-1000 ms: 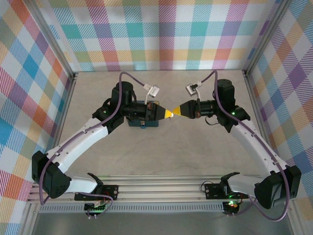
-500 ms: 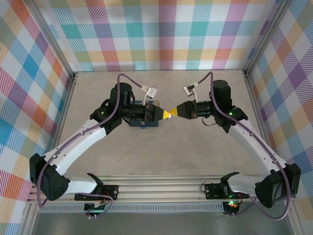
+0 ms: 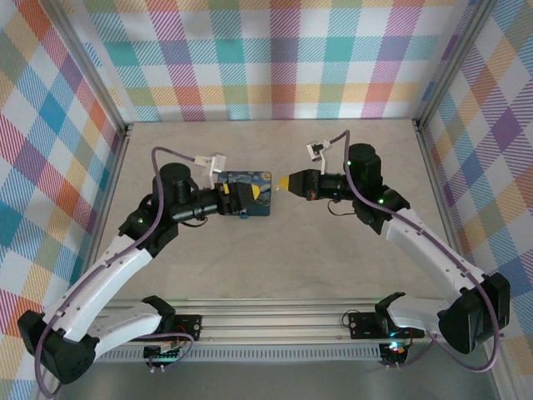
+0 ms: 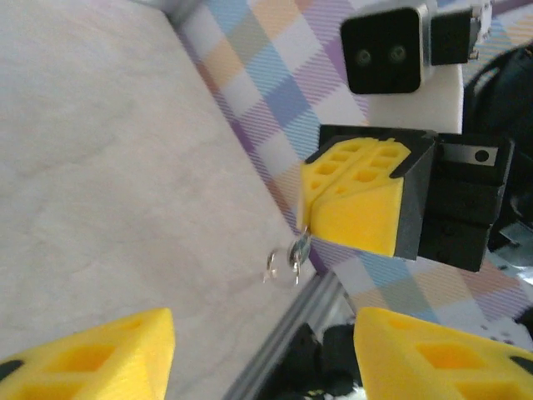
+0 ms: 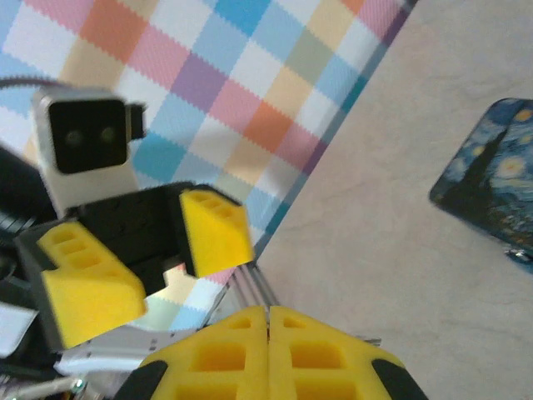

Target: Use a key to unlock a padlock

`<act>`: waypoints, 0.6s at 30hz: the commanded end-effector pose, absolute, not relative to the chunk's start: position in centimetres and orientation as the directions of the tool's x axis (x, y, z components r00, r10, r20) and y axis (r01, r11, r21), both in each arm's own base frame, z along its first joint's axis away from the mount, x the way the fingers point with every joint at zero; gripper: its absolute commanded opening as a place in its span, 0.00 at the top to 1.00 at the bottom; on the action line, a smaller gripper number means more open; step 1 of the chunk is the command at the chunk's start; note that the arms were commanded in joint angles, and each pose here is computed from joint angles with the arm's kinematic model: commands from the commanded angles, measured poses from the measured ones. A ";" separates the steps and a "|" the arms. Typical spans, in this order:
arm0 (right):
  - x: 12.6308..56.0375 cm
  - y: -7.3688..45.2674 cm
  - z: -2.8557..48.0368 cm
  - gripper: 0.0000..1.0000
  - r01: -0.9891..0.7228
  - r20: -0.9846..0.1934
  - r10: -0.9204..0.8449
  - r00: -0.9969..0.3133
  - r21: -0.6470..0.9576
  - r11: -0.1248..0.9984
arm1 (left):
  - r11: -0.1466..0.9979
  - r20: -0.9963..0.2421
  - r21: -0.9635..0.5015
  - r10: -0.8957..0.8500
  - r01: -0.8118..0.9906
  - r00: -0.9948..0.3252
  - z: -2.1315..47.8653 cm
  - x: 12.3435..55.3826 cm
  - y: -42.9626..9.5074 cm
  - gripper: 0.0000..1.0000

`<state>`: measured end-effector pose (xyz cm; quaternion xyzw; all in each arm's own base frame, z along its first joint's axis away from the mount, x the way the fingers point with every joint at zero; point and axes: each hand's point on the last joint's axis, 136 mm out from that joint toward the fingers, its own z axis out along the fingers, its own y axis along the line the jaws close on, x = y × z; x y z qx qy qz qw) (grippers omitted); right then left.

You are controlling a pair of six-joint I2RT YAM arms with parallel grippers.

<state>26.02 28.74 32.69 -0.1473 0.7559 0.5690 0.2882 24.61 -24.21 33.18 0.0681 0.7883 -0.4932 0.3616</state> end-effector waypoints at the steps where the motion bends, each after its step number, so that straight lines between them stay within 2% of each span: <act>1: 27.7 28.8 34.4 1.00 -0.573 -0.649 0.209 -0.732 0.752 0.326 | 0.512 -0.616 -0.767 -0.423 0.386 -0.664 34.5 25.8 -22.0 0.33; 6: 28.3 30.1 34.5 1.00 -0.595 -0.660 0.205 -0.723 0.746 0.299 | 0.442 -0.590 -0.796 -0.419 0.413 -0.690 34.7 25.5 -23.0 0.37; 9: 28.3 31.2 34.4 1.00 -0.602 -0.656 0.178 -0.734 0.749 0.277 | 0.348 -0.557 -0.828 -0.433 0.439 -0.709 34.7 25.8 -24.3 0.40; 14: 28.1 32.4 34.4 1.00 -0.607 -0.652 0.156 -0.742 0.753 0.254 | 0.175 -0.503 -0.859 -0.460 0.481 -0.732 35.7 26.7 -26.0 0.55; 18: 28.2 32.7 34.4 1.00 -0.603 -0.643 0.157 -0.749 0.761 0.240 | 0.141 -0.470 -0.875 -0.480 0.463 -0.741 35.4 27.5 -26.0 0.58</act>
